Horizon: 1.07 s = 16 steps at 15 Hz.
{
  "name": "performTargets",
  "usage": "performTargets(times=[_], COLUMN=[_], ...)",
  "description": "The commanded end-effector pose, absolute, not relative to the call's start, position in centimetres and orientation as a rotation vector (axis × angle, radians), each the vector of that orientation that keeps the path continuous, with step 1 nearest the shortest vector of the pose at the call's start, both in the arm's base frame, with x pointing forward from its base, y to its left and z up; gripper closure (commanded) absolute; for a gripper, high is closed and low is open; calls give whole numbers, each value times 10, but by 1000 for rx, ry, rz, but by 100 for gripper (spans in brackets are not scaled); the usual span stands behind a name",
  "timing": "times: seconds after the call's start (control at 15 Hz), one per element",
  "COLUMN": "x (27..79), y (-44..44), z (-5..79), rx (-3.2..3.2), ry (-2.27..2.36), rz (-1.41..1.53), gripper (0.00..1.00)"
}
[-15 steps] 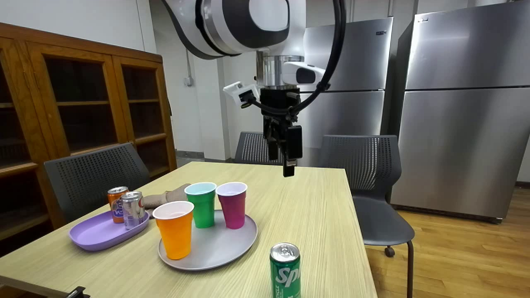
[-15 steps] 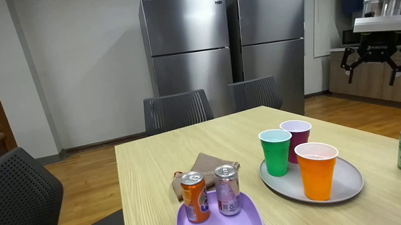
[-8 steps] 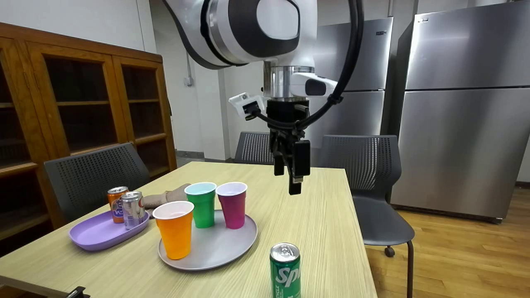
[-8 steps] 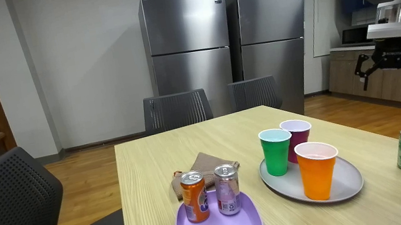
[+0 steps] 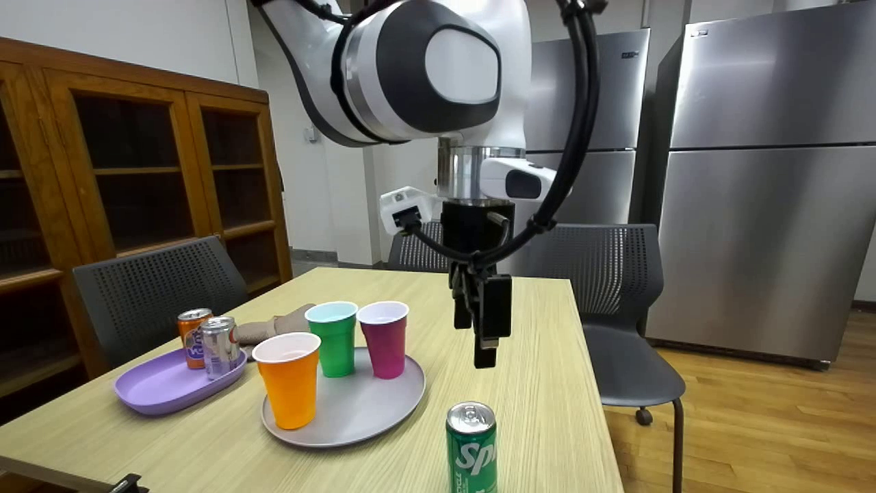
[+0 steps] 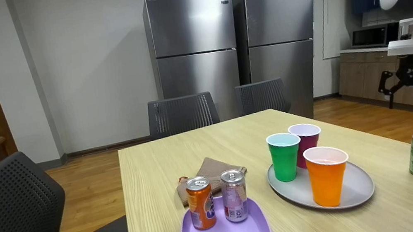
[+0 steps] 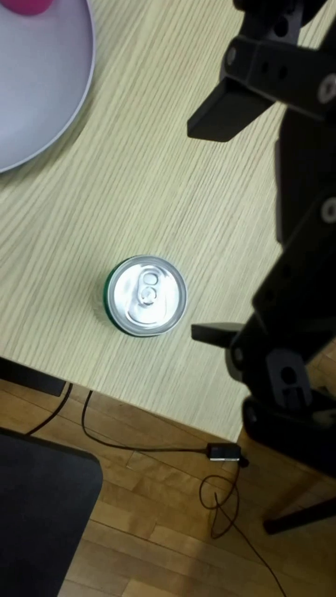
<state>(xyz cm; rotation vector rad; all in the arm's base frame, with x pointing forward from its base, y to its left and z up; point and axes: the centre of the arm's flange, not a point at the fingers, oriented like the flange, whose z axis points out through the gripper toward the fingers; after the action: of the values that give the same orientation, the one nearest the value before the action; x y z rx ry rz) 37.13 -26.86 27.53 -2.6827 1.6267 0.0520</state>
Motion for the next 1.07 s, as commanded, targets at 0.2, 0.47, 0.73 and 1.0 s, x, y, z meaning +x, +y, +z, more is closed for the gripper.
performTargets(times=[0.2, 0.47, 0.73, 1.0], x=[342, 333, 334, 339], y=[-277, -277, -274, -273], z=[233, 211, 200, 197], rx=[-2626, -2593, -2589, -2577], ry=[1780, 1826, 1842, 1855], rz=[114, 161, 191, 194], gripper=[0, 0, 0, 0])
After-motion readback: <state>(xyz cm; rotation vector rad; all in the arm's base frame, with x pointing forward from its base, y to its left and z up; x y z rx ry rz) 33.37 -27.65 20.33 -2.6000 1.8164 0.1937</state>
